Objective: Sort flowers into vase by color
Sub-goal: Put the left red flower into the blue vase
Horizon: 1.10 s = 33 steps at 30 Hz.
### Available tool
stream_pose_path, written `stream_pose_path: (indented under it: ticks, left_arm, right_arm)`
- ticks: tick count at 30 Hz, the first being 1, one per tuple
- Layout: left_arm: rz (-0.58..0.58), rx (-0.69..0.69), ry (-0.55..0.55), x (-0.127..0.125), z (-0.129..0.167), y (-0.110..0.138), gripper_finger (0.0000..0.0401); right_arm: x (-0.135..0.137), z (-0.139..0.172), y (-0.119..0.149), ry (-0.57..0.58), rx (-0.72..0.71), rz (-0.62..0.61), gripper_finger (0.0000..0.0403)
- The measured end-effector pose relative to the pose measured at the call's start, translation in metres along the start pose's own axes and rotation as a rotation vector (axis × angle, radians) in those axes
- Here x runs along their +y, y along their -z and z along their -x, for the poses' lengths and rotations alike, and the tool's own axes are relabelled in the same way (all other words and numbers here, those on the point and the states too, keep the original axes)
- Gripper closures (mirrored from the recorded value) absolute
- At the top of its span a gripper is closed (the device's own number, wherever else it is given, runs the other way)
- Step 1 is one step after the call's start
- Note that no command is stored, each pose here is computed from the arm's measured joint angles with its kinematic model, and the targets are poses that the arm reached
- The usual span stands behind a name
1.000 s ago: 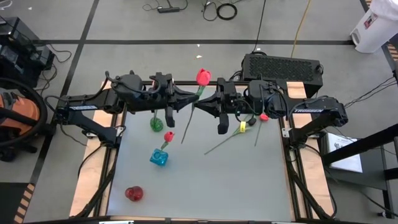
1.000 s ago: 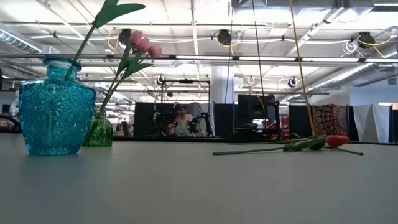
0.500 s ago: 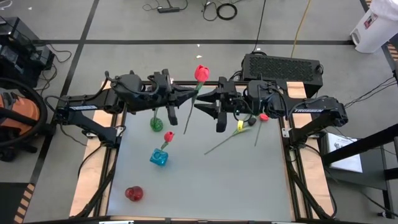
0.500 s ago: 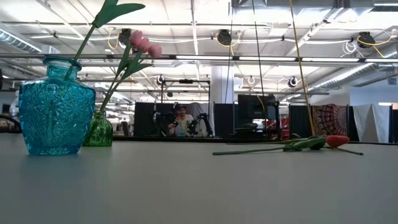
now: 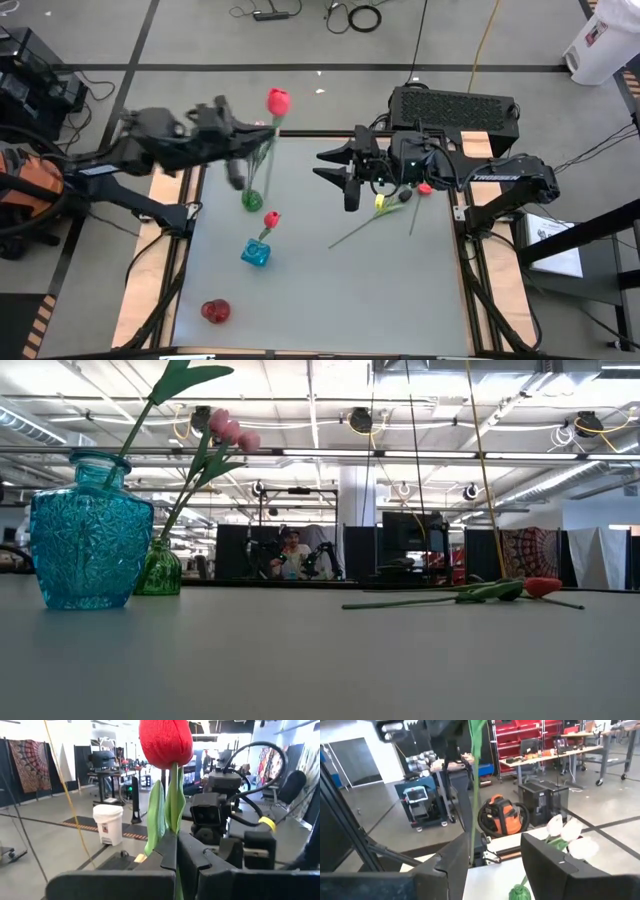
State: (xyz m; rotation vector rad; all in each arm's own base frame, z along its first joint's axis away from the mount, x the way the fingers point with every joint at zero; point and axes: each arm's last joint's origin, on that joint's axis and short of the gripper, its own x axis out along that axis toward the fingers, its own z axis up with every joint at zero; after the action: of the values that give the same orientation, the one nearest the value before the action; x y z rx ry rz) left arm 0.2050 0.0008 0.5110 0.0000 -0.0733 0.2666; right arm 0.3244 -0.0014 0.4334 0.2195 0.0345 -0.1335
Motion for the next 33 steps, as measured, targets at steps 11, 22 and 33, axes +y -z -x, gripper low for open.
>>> stream_pose_path:
  ticks: [11, 22, 33]
  left_arm:
    - [-0.002, 0.097, 0.005, 0.032, 0.103, -0.008, 0.0401]
    - [0.014, 0.0, -0.002, 0.066, 0.208, -0.002, 0.0401]
    - [0.099, -0.065, -0.013, 0.077, 0.246, 0.06, 0.0401]
  right_arm:
    - [-0.009, 0.0, 0.004, 0.131, 0.029, 0.009, 0.0234]
    - [-0.011, 0.0, 0.004, 0.142, 0.038, 0.007, 0.0234]
    - [-0.016, 0.0, 0.007, 0.227, 0.057, -0.026, 0.0234]
